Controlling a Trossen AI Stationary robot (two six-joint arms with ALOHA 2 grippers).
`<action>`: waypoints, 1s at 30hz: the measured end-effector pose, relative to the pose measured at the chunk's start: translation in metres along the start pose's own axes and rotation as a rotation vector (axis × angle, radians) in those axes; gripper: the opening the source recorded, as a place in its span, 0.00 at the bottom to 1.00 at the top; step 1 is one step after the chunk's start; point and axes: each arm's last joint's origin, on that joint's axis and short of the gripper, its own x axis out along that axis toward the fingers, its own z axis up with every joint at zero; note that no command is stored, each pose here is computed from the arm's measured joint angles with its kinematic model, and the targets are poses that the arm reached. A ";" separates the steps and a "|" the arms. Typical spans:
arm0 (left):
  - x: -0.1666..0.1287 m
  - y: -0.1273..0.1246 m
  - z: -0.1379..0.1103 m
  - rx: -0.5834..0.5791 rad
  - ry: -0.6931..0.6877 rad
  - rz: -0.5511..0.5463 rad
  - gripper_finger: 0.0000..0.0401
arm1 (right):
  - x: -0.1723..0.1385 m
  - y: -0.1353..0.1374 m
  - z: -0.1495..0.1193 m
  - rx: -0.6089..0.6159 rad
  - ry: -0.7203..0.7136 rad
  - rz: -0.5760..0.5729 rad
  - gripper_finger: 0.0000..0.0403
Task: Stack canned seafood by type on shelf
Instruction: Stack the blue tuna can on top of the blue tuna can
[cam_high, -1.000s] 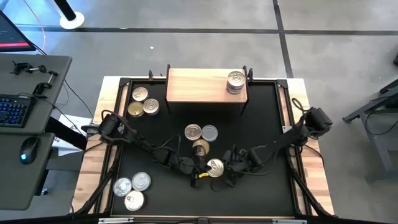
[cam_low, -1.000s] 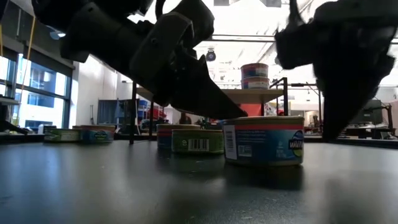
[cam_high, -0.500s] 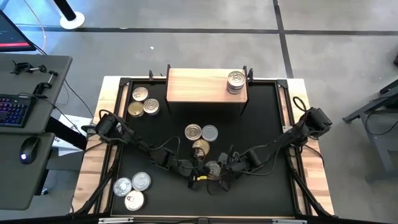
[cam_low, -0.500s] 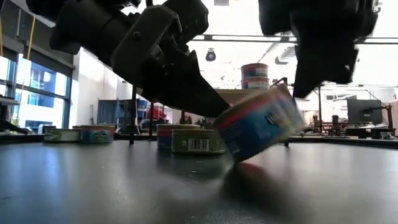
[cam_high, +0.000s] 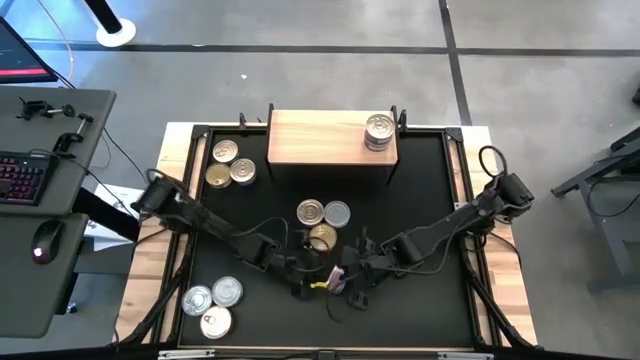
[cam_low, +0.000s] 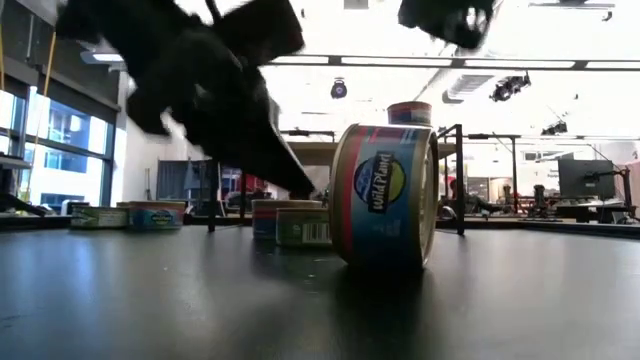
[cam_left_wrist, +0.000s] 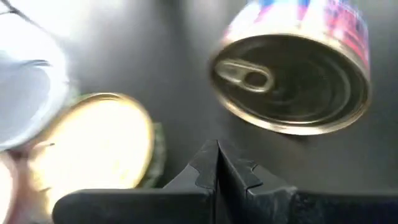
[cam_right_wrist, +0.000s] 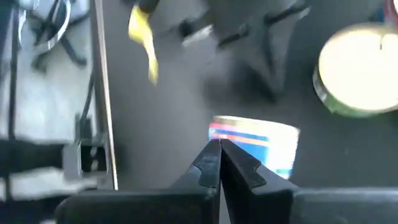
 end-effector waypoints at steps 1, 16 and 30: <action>-0.009 0.002 -0.001 0.004 0.019 0.026 0.00 | -0.005 0.002 0.005 -0.055 0.002 0.000 0.00; -0.113 -0.020 -0.035 -0.448 -0.306 0.233 0.00 | 0.027 -0.021 0.031 -0.664 0.306 0.085 0.71; -0.119 -0.024 -0.030 -0.529 -0.371 0.240 0.00 | 0.074 -0.024 0.021 -0.943 0.431 0.049 0.88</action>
